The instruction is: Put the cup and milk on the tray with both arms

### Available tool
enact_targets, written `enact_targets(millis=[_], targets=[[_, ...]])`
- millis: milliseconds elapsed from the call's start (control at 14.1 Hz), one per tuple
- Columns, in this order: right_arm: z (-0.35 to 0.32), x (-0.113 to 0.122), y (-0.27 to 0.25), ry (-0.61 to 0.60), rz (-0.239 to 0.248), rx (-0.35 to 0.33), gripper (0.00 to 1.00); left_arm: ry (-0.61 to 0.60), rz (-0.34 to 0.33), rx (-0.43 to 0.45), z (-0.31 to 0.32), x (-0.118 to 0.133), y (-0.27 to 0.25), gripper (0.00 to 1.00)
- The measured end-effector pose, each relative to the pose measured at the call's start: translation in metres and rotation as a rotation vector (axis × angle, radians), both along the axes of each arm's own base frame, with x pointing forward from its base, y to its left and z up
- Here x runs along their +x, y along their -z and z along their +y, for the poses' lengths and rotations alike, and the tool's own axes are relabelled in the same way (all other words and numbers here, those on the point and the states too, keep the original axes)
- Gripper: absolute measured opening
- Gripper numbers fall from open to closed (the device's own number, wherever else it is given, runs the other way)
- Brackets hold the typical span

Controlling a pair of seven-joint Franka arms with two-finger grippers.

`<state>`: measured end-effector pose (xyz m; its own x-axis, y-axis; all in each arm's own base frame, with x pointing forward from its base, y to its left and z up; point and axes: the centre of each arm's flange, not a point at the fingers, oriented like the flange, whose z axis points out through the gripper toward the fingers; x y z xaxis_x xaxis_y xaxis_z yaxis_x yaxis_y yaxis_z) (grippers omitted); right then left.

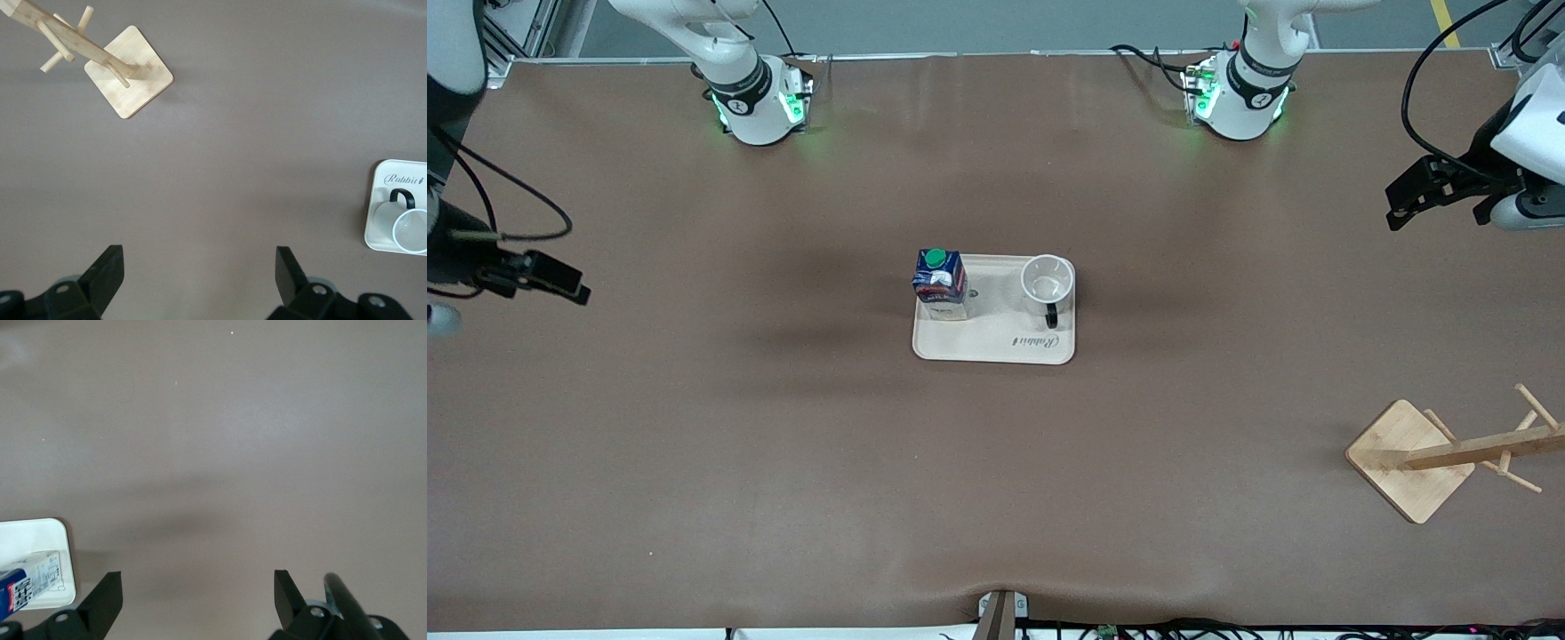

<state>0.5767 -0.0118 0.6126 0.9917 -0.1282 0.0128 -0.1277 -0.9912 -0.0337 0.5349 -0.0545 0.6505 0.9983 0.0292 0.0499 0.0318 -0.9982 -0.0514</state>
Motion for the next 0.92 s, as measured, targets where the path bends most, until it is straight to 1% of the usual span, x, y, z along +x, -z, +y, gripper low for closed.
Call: enact_targets(millis=[142,213,639,923], targets=[[-0.003,-0.022,-0.015,0.006,-0.019,0.000,1.00,0.000,0.000,0.000,0.000,0.000,0.000,1.00],[-0.003,-0.028,-0.018,0.006,-0.024,-0.001,1.00,0.000,0.000,0.000,0.000,0.000,0.000,1.00],[0.000,-0.029,-0.019,-0.006,-0.030,-0.002,1.00,0.003,-0.001,0.000,-0.002,-0.001,-0.001,1.00],[-0.002,-0.031,-0.021,-0.015,-0.023,-0.002,1.00,0.004,-0.011,-0.001,-0.002,-0.001,-0.006,1.00]])
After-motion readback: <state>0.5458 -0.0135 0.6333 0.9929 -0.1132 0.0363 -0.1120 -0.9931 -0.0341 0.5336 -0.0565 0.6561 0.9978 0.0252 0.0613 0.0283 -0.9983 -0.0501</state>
